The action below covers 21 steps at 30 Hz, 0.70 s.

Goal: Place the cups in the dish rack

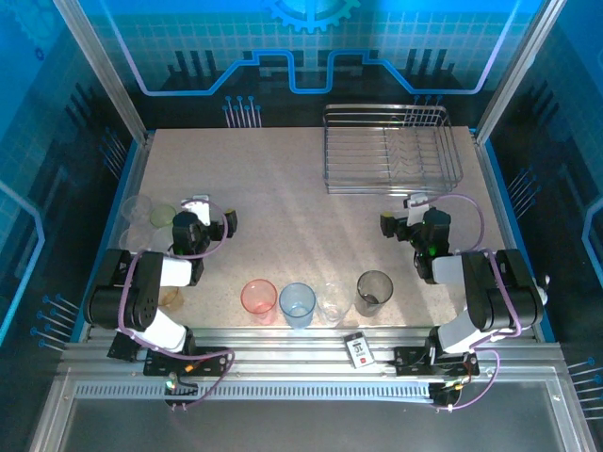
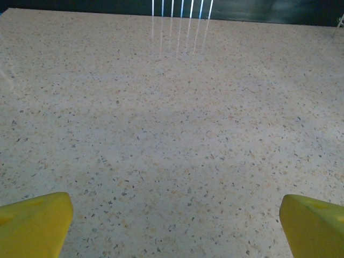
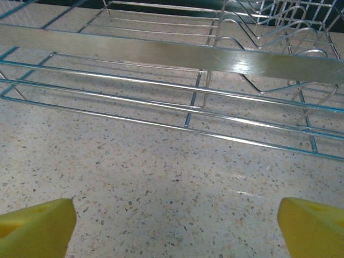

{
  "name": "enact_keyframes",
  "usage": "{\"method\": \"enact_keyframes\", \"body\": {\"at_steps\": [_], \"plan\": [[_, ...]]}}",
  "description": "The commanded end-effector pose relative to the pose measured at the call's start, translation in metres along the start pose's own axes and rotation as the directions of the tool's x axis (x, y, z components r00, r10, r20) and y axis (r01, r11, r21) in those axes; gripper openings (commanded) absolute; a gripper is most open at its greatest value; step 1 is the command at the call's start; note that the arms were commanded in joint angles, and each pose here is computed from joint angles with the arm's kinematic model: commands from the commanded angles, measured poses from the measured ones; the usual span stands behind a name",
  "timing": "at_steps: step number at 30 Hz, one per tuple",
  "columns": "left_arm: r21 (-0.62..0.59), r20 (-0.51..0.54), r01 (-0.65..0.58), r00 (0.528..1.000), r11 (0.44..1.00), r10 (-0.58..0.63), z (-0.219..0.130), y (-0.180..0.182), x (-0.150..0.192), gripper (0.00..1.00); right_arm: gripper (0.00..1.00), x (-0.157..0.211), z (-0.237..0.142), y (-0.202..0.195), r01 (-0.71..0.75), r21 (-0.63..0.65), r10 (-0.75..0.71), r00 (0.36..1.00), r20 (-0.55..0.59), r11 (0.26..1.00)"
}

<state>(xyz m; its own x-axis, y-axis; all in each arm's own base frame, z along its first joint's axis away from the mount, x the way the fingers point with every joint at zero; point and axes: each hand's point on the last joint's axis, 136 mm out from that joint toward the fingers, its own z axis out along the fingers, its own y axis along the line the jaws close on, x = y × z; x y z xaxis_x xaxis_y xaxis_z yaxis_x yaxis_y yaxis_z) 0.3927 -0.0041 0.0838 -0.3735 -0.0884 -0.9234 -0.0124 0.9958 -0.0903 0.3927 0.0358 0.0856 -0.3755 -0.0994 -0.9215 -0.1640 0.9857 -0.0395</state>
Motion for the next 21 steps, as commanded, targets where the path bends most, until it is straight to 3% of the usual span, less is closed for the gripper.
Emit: {"method": "enact_keyframes", "body": {"at_steps": [1,7,11,16,21], "plan": [[0.030,0.011,-0.013,1.000,0.999,0.013,-0.001,-0.008,-0.022,0.99,0.97,-0.026,-0.004,0.001,0.051,0.055,-0.053,0.998,0.036,0.997],[-0.053,0.036,-0.036,0.999,0.998,0.038,-0.018,-0.008,-0.055,0.99,0.96,-0.062,-0.030,0.008,0.132,0.183,-0.148,0.986,0.079,0.974],[-0.153,0.160,0.065,0.986,0.986,-0.040,-0.053,0.006,-0.107,0.99,0.96,-0.117,-0.044,0.025,-0.005,0.129,0.002,1.000,0.025,0.992],[-0.286,0.095,0.108,0.992,0.952,-0.084,-0.092,0.024,-0.146,0.99,0.94,-0.174,-0.037,0.066,-0.109,-0.018,0.107,0.990,-0.089,0.994],[-0.198,-0.026,0.128,0.990,0.972,-0.136,-0.122,0.005,-0.148,0.99,0.93,-0.198,0.002,0.107,-0.119,-0.059,0.101,0.964,-0.245,0.991]]}}
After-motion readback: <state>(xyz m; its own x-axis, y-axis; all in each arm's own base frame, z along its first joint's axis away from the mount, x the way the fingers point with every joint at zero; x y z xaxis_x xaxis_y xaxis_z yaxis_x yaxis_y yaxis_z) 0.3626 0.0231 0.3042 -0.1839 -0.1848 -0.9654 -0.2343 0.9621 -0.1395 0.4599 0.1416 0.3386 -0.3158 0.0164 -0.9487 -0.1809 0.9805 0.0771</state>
